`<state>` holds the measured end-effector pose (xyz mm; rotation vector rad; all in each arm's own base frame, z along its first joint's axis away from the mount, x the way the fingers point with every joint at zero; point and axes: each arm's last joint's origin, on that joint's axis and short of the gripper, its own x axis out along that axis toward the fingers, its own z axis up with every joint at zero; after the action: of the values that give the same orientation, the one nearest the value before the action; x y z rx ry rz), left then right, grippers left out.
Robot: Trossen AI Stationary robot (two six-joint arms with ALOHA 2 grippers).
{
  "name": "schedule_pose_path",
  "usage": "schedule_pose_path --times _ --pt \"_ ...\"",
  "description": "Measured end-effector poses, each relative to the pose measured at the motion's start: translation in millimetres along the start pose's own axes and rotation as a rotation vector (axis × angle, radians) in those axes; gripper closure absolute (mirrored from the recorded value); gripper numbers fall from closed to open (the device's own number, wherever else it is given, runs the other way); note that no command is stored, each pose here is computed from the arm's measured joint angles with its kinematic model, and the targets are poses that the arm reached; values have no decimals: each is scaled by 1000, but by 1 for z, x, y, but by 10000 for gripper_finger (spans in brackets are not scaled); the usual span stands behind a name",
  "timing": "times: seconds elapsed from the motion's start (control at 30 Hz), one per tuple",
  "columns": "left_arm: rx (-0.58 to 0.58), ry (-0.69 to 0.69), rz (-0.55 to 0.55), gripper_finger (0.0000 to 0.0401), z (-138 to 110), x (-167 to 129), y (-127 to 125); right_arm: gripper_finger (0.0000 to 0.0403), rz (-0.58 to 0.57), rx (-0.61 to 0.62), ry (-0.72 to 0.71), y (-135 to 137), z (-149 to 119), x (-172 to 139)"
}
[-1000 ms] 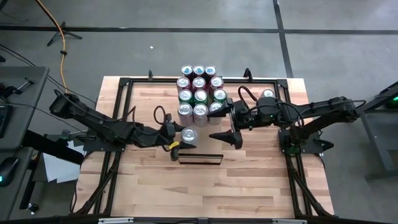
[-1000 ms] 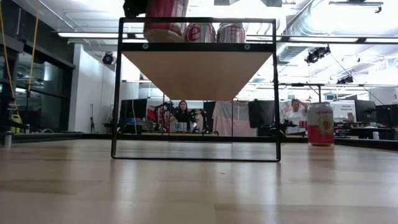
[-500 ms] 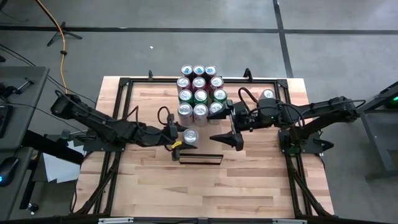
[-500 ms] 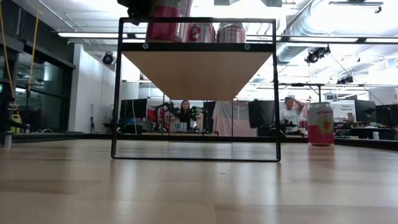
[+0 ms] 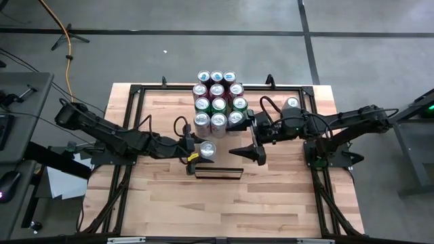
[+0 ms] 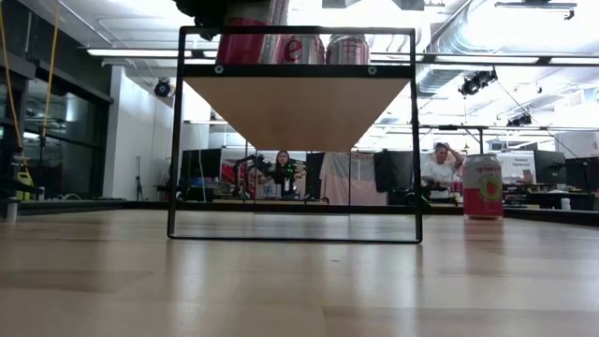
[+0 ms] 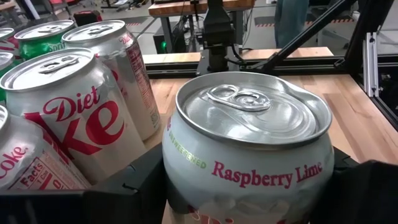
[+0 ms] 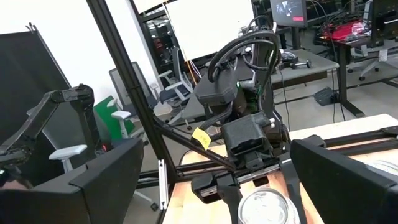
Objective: Place canned beverage on shelf
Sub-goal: Put the left pink white soda can on the shelf
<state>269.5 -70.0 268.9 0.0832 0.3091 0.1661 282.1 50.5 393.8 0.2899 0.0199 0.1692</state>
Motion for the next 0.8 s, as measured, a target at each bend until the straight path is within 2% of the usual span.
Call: schedule_pose_path --times 0.2,0.37,0.8 --pt "11 4 -1 159 0 0 0 11 1 0 0 0 0 0" --pt "99 8 1 139 0 0 0 11 1 -2 0 0 0 0" --pt "130 15 51 134 -1 4 9 11 1 -1 1 0 0 0"
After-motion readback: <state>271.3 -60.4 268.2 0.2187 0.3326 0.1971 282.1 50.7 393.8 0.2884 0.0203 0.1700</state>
